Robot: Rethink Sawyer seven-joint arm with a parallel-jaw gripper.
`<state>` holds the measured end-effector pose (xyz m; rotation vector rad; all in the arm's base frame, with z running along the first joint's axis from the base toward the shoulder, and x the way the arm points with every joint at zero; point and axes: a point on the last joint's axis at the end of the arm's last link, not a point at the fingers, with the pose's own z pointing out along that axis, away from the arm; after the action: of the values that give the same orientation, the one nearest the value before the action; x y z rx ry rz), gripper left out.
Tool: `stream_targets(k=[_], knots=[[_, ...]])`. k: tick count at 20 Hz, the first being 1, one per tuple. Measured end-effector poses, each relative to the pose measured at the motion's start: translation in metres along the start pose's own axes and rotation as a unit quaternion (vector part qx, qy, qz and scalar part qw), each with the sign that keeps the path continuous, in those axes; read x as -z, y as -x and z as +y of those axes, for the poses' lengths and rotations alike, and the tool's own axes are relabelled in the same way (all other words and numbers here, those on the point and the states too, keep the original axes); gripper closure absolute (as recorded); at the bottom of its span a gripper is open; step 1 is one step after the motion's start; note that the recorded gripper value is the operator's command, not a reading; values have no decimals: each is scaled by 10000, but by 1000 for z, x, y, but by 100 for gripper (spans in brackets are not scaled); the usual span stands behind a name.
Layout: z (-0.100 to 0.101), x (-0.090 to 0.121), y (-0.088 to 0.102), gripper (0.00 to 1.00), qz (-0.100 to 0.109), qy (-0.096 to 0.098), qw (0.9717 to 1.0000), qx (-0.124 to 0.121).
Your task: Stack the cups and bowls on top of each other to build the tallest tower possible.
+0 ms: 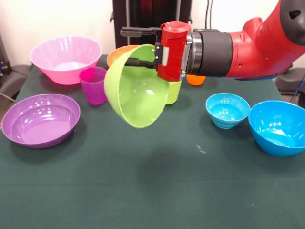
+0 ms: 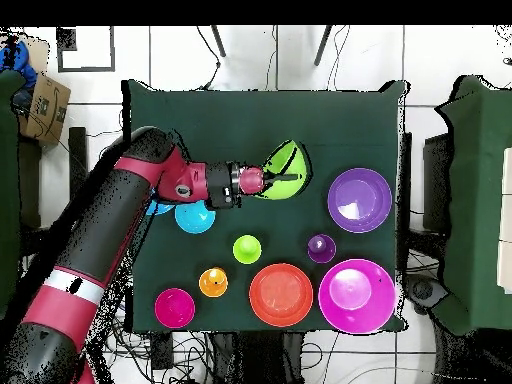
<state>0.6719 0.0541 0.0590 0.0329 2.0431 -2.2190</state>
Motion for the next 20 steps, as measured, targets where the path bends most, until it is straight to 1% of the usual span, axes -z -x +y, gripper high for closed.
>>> stream_targets(k=[10, 20], knots=[[-18, -2, 9, 0, 45, 52, 9999, -154], [-19, -13, 10, 0, 128, 48, 9998, -160]])
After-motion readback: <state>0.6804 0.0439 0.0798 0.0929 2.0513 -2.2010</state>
